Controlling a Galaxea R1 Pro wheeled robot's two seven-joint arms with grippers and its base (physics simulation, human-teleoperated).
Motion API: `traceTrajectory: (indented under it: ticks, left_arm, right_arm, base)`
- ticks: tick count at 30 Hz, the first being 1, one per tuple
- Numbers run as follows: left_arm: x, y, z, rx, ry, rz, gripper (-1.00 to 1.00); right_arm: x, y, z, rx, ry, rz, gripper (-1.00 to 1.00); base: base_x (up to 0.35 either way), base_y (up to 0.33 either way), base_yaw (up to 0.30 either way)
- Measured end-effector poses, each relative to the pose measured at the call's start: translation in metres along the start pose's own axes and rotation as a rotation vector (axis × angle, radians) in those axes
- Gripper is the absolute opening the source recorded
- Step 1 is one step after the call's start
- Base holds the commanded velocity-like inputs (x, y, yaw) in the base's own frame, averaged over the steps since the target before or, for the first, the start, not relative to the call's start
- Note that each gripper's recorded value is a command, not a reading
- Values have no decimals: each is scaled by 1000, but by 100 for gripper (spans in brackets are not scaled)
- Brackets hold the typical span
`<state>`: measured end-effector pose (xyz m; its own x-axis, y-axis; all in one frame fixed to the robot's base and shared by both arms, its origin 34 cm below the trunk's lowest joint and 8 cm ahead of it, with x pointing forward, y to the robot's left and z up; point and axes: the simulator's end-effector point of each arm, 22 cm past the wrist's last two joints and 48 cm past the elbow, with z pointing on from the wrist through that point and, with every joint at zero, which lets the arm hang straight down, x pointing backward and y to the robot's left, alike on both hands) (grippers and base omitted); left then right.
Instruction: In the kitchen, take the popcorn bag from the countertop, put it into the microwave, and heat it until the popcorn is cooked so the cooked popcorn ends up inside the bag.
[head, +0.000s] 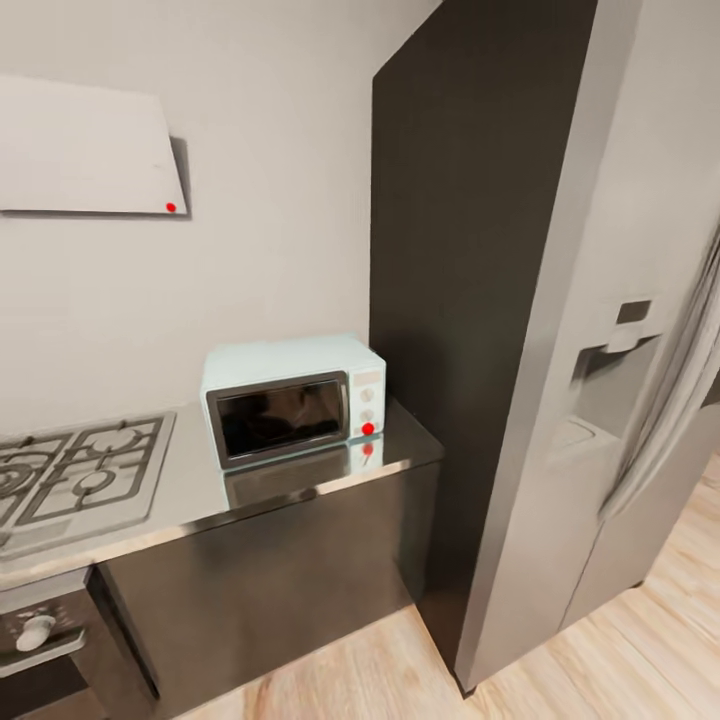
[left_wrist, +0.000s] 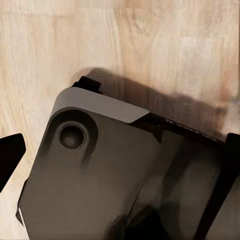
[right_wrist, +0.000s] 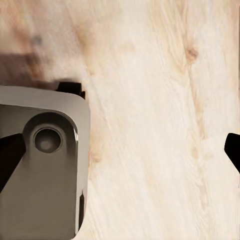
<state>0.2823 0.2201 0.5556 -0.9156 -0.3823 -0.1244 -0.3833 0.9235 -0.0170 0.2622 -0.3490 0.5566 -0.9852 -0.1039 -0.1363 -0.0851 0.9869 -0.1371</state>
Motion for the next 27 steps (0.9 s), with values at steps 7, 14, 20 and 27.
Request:
traceTrajectory:
  ticks: [7, 14, 20, 27]
  left_arm:
    - [-1, 1, 0, -3, -3, 0, 100]
    - [-1, 1, 0, -3, -3, -2, 100]
    - [-1, 2, 0, -3, -5, -3, 100]
    - [-10, 3, 0, -6, -42, -10, 100]
  right_arm:
    - [0, 0, 0, 2, -3, 2, 100]
    - [0, 0, 0, 1, -2, 4, 100]
    - [0, -1, 0, 2, 1, 2, 100]
    - [0, -1, 0, 3, 2, 0, 100]
  base:
    - [302, -171, 69]
    - [269, -226, 1]
    - [224, -221, 0]
    - [130, -169, 178]
